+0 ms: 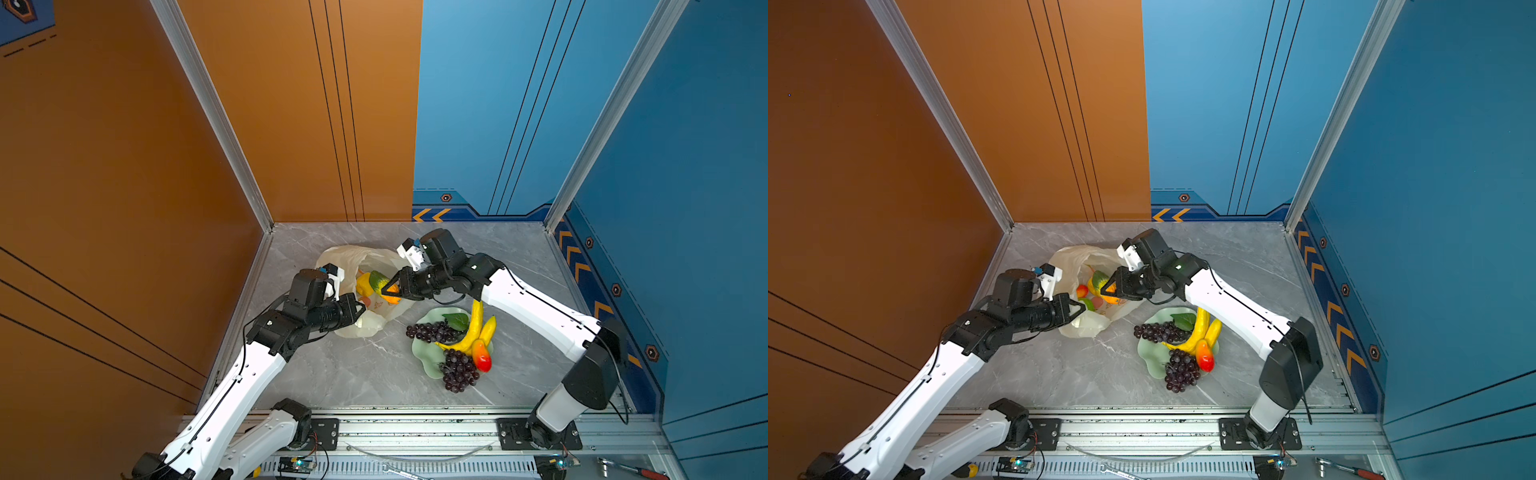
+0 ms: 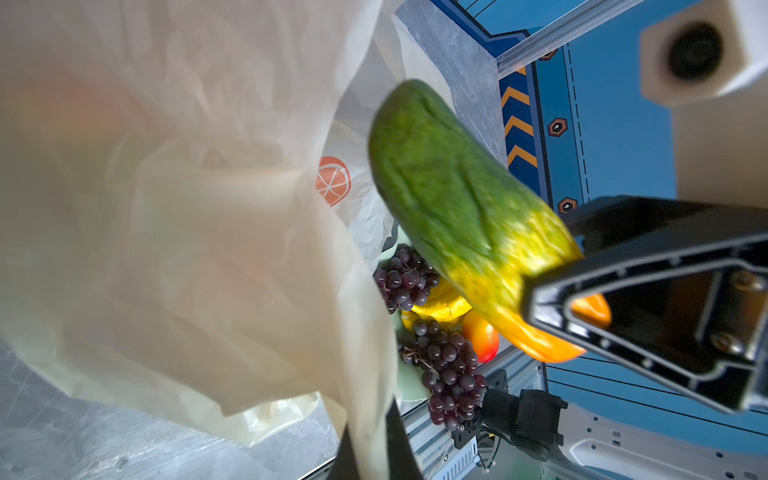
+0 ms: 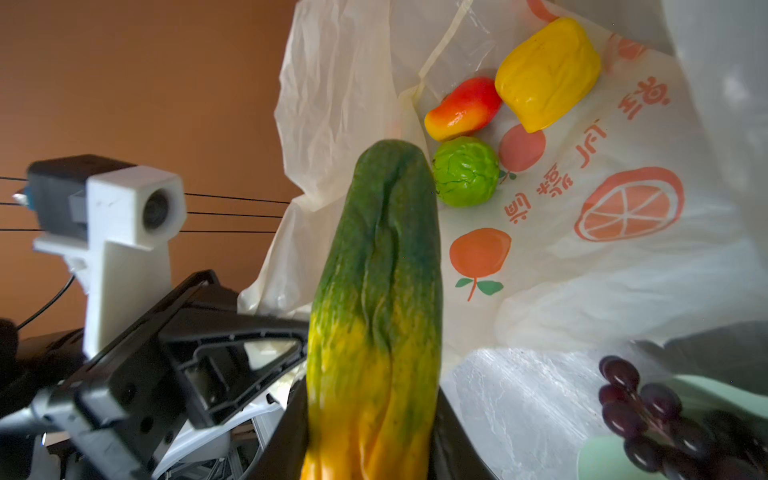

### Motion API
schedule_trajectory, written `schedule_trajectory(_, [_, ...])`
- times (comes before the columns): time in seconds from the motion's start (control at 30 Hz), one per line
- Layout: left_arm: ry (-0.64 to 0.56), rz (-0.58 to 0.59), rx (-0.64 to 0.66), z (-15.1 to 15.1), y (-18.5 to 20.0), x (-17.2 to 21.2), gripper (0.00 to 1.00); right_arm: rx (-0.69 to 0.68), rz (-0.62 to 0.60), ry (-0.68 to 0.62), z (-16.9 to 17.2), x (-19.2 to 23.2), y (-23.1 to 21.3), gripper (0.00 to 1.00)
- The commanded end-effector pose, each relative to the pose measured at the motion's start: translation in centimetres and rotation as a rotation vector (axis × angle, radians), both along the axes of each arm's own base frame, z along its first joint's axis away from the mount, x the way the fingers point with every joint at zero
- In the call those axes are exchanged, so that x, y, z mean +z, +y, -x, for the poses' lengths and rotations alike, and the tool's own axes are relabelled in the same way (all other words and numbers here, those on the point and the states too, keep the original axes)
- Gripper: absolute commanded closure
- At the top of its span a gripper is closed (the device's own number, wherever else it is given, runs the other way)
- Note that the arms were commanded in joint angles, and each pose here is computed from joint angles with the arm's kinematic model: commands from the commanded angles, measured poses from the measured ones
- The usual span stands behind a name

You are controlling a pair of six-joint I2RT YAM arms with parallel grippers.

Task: Place the fruits into the plastic bag
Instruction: 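Lower the papaya into the bag held open by the left gripper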

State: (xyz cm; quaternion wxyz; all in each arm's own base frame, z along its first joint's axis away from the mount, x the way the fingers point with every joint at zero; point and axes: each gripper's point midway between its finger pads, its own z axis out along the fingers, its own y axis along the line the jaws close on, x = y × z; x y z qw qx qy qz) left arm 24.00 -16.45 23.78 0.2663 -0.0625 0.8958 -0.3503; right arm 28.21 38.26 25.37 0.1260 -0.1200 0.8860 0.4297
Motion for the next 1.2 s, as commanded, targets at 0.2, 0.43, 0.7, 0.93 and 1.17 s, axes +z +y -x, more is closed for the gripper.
schedule_trajectory(0.2, [-0.028,0.002,-0.017,-0.1,0.0,1.3,1.0,0.062,0.031,-0.019,-3.1,-2.5,3.6,0.68])
schedule_trajectory(0.43, [-0.027,0.003,-0.016,-0.5,0.0,1.5,1.0,0.008,0.083,-0.073,-6.3,-4.1,5.3,0.68])
schedule_trajectory(0.7, [-0.021,-0.004,-0.009,-1.0,0.1,1.4,1.0,-0.09,0.166,-0.095,-9.9,-7.6,6.0,0.67])
schedule_trajectory(0.93, [-0.019,-0.012,0.0,-1.2,0.2,1.2,1.0,-0.121,0.212,-0.124,-11.4,-9.5,6.7,0.67])
schedule_trajectory(1.17, [-0.003,-0.011,-0.004,-1.4,0.1,0.8,1.0,-0.099,0.237,-0.095,-11.5,-12.6,7.9,0.67])
